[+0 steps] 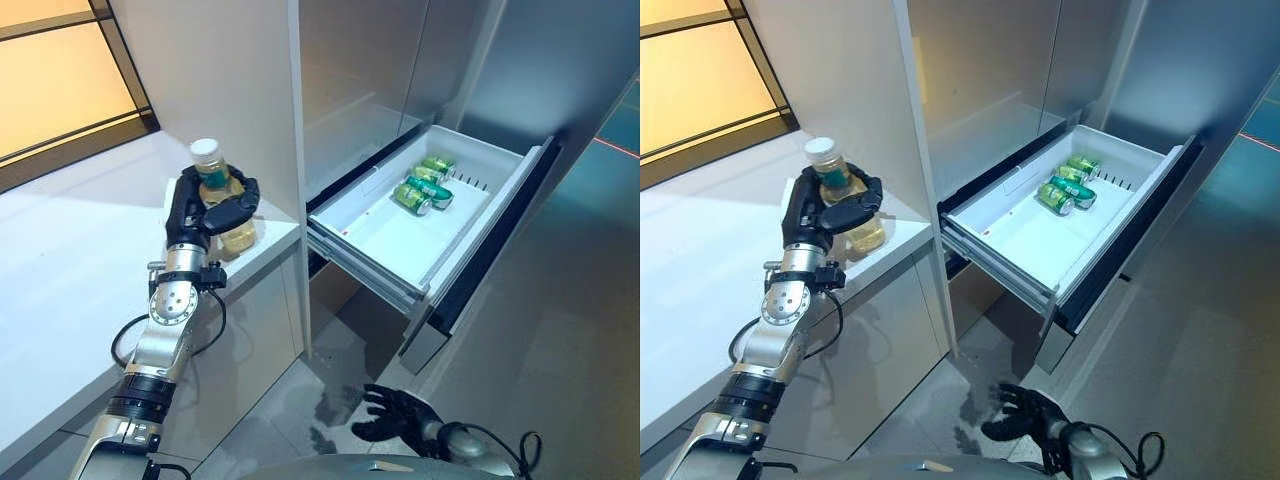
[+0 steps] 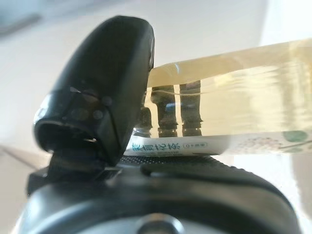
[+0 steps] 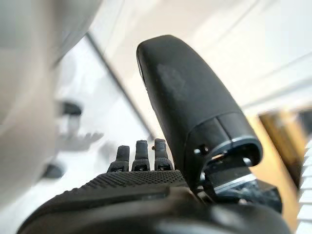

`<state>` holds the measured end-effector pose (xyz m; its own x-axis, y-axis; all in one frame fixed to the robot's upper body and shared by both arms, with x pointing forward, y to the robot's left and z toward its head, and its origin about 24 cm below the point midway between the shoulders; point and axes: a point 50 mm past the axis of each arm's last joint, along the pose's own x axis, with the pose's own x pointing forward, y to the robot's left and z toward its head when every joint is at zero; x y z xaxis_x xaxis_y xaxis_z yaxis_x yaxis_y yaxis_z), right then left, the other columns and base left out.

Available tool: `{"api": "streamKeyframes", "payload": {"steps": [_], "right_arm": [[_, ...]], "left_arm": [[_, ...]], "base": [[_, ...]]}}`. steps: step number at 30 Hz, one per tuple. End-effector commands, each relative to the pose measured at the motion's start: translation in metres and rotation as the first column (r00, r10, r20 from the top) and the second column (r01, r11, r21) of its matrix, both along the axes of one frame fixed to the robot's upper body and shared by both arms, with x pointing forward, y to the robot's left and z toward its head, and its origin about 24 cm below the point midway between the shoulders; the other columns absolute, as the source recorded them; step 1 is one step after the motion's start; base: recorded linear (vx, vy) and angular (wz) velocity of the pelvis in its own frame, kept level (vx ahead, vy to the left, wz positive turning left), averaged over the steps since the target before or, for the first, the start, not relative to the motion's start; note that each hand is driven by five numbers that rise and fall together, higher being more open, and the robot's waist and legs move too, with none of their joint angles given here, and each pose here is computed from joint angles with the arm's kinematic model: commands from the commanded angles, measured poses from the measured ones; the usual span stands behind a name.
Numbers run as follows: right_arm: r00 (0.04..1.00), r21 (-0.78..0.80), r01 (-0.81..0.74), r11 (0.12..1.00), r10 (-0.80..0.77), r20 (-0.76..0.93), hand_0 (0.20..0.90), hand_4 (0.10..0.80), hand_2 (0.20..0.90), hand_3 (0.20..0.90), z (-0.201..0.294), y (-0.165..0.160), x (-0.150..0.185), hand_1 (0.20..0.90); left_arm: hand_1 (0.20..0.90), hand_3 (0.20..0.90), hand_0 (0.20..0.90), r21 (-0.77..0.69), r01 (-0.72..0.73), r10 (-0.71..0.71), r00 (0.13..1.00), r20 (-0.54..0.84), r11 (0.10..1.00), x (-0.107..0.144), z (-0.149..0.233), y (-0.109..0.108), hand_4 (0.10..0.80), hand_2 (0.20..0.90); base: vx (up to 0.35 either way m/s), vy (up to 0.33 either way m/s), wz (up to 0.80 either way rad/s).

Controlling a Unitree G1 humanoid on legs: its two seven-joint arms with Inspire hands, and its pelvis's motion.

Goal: Put drinks into fridge and close the fridge

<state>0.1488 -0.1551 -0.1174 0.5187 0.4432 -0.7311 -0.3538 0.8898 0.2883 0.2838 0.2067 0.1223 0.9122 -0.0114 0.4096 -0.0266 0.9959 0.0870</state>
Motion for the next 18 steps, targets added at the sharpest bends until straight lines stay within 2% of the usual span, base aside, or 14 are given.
{"api": "streamKeyframes", "payload": {"steps": [1,3,5,6,8,11,14,18], "right_arm": [[0.986,0.228,-0.072,0.971,0.035,0.165,0.9,0.8,0.9,0.9,0.035,0.028,0.031,0.9],[0.953,0.201,-0.141,0.969,0.078,0.293,0.9,0.8,0.9,0.9,0.053,0.031,0.044,0.9],[0.878,0.176,-0.225,0.958,0.121,0.463,0.9,0.8,0.9,0.9,0.095,0.032,0.066,0.9],[0.866,0.17,-0.233,0.958,0.124,0.485,0.9,0.8,0.9,0.9,0.1,0.032,0.068,0.9],[0.738,0.137,-0.28,0.95,0.121,0.664,0.9,0.8,0.9,0.9,0.148,0.024,0.087,0.9],[0.556,0.024,-0.278,0.96,0.141,0.819,0.9,0.8,0.9,0.9,0.195,0.015,0.102,0.9],[0.476,0.044,-0.297,0.954,0.108,0.873,0.9,0.8,0.9,0.9,0.222,0.015,0.105,0.9],[0.438,0.164,-0.388,0.907,0.025,0.898,0.9,0.8,0.9,0.9,0.248,0.02,0.103,0.9]], "left_arm": [[0.3,0.2,0.3,0.09,0.257,-0.261,0.776,0.574,0.962,-0.023,0.11,-0.028,0.1,0.3],[0.3,0.2,0.3,0.108,0.345,-0.341,0.738,0.582,0.932,-0.028,0.111,-0.033,0.1,0.3],[0.3,0.2,0.3,0.159,0.417,-0.425,0.686,0.59,0.895,-0.038,0.111,-0.042,0.1,0.3],[0.3,0.2,0.3,0.164,0.426,-0.435,0.681,0.589,0.89,-0.039,0.111,-0.043,0.1,0.3],[0.3,0.2,0.3,0.181,0.527,-0.524,0.628,0.575,0.83,-0.044,0.109,-0.045,0.1,0.3],[0.3,0.2,0.3,0.181,0.635,-0.612,0.568,0.55,0.751,-0.047,0.104,-0.048,0.1,0.3],[0.3,0.2,0.3,0.165,0.722,-0.682,0.516,0.519,0.672,-0.05,0.099,-0.054,0.1,0.3],[0.3,0.2,0.3,0.151,0.823,-0.78,0.437,0.449,0.548,-0.052,0.09,-0.067,0.1,0.3]], "base": [[-0.017,-0.052,0.02],[-0.019,-0.035,0.02],[-0.031,-0.023,0.01],[-0.039,-0.014,0.01],[-0.042,-0.005,-0.02],[-0.018,0.007,-0.03],[-0.012,0.014,-0.04],[-0.012,0.004,-0.05]]}}
